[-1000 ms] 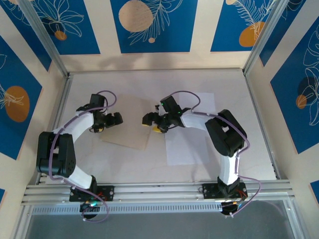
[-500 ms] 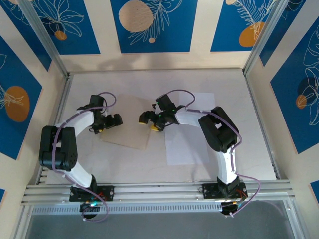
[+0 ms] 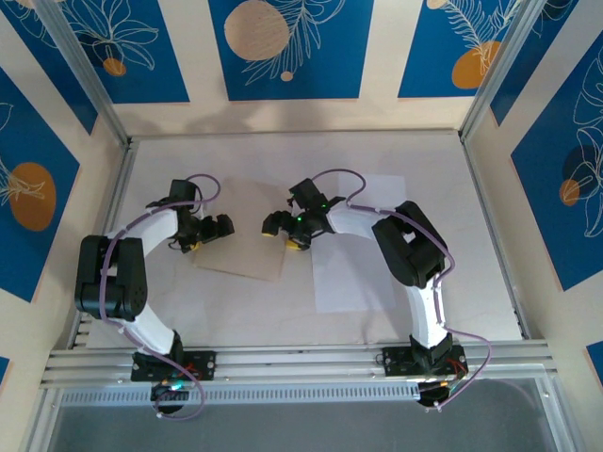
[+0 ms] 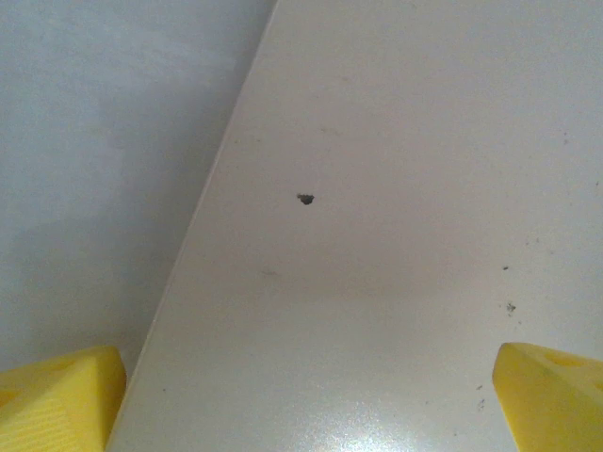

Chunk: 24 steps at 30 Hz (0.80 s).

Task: Put the files into the folder

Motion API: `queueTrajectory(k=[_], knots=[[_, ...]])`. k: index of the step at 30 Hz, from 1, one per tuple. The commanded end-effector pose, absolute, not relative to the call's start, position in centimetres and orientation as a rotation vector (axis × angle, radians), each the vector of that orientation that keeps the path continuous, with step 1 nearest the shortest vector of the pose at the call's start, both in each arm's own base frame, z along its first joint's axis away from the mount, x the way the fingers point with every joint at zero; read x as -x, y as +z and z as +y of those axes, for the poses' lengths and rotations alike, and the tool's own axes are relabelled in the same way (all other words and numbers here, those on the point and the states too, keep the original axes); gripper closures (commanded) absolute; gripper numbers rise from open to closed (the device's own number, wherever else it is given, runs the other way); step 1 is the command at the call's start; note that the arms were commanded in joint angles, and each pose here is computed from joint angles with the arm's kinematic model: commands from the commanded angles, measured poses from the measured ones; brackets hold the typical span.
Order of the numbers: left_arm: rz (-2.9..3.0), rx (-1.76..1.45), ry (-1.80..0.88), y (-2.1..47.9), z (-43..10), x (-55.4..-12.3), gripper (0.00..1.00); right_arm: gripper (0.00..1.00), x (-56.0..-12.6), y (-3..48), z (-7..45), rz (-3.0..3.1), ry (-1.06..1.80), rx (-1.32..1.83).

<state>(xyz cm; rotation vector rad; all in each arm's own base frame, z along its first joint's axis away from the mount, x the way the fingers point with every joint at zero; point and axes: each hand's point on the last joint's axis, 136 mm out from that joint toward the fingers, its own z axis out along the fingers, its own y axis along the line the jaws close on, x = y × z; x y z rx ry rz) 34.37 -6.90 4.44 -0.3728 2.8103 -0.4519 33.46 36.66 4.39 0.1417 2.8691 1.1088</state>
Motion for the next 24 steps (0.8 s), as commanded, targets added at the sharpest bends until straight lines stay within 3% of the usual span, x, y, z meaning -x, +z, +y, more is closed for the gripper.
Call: queueTrajectory(k=[1, 9, 20, 24], knots=[[2.792, 0.343, -0.534, 5.0, -7.6, -35.0, 0.00, 0.17, -33.1, 3.0, 36.7, 2.927, 1.053, -0.180], [2.787, 0.350, -0.626, 5.1, -8.6, -34.8, 0.00, 0.17, -33.0, 4.8, 38.4, 2.857, 1.201, -0.103], [2.773, 0.413, -0.756, 6.3, -9.8, -33.0, 0.00, 0.18, -33.0, 12.3, 39.6, 2.637, 1.453, 0.009], [2.756, 0.422, -0.819, 6.8, -10.5, -32.4, 0.00, 0.23, -32.8, 13.7, 39.5, 2.609, 1.466, 0.029]])
